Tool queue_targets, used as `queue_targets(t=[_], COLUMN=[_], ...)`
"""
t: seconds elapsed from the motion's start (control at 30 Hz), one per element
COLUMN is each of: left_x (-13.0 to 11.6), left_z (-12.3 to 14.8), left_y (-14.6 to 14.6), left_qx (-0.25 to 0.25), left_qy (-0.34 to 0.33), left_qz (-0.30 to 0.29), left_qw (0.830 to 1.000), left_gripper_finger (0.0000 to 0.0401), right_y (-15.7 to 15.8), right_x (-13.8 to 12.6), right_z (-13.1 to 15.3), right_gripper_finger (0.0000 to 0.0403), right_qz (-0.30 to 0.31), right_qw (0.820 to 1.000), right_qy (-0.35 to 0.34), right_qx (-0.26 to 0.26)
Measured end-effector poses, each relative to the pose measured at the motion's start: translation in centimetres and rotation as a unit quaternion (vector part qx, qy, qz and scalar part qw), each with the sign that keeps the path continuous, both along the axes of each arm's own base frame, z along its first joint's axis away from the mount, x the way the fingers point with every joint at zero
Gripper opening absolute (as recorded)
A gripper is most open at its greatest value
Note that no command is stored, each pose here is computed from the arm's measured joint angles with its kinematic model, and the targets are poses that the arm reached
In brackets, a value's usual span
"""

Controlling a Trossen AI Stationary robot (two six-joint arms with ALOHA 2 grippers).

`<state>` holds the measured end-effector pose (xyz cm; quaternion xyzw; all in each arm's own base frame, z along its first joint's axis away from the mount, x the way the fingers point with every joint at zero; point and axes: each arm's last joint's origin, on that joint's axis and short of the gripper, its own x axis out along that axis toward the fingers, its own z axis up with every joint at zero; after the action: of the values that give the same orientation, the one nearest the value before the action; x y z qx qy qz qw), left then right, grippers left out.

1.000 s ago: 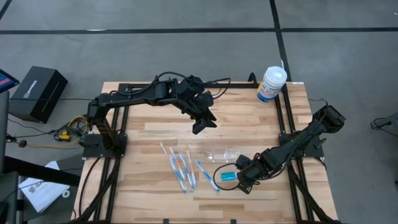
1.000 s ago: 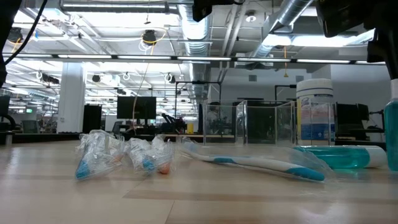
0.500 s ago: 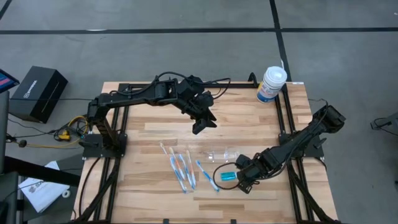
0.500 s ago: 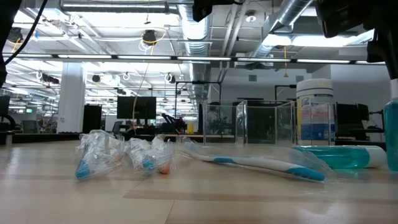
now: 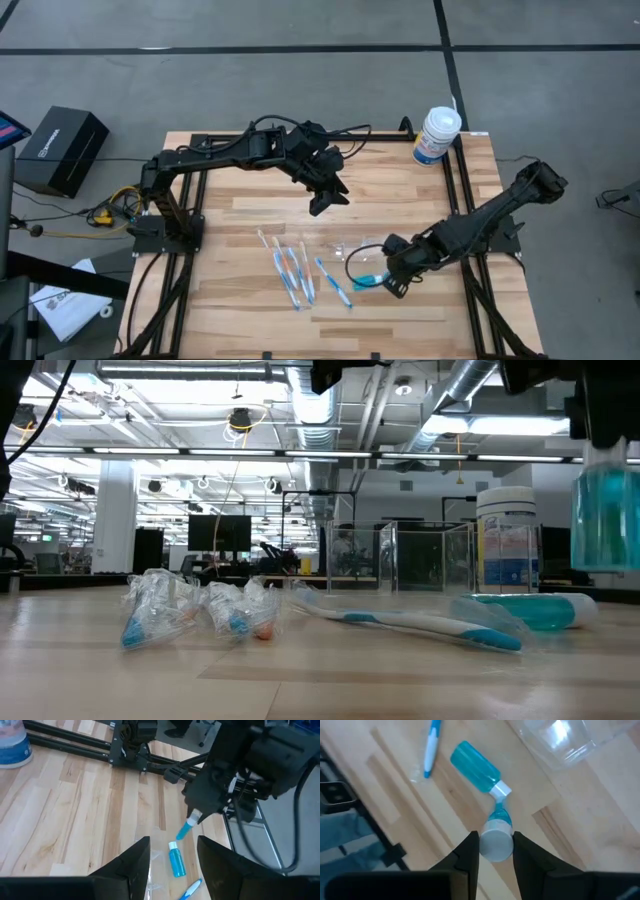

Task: Pick & Place toothbrushing station
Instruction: Put the right blue mouthwash into the transparent organizer

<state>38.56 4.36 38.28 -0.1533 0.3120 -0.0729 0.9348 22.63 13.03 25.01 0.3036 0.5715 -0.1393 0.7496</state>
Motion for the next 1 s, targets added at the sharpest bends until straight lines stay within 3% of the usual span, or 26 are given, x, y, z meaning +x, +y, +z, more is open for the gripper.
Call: queue_targets(t=[0.23, 0.47, 0.77, 1.0], left_x=[-0.1, -0.9, -4.1, -8.0], left_z=[0.0, -0.1, -0.8, -1.0], left_y=[1.1, 5.1, 12.3, 18.2], left_qx=[0.008, 0.048, 0.061, 0.04], left_qy=[0.0, 0.004, 0.052, 0.06], left_qz=[0.021, 0.082, 0.161, 0.221], left_qw=[1.0, 0.995, 0.984, 0.973], left_gripper_finger=[0.0159, 0.0159, 0.0159, 0.0159], right_y=[-1.2, -2.8, -5.5, -7.3], right_x=[-1.1, -0.5, 3.2, 6.9], right_z=[2.4, 6.1, 8.7, 9.9], right_gripper_finger=[0.0084, 0.0084, 0.0081, 0.0081], right_qz=[-0.012, -0.001, 0.042, 0.083], right_qw=[0.998, 0.994, 0.994, 0.99], right_qy=[-0.051, -0.108, -0.025, -0.016], right_qx=[0.019, -0.007, -0.101, -0.117])
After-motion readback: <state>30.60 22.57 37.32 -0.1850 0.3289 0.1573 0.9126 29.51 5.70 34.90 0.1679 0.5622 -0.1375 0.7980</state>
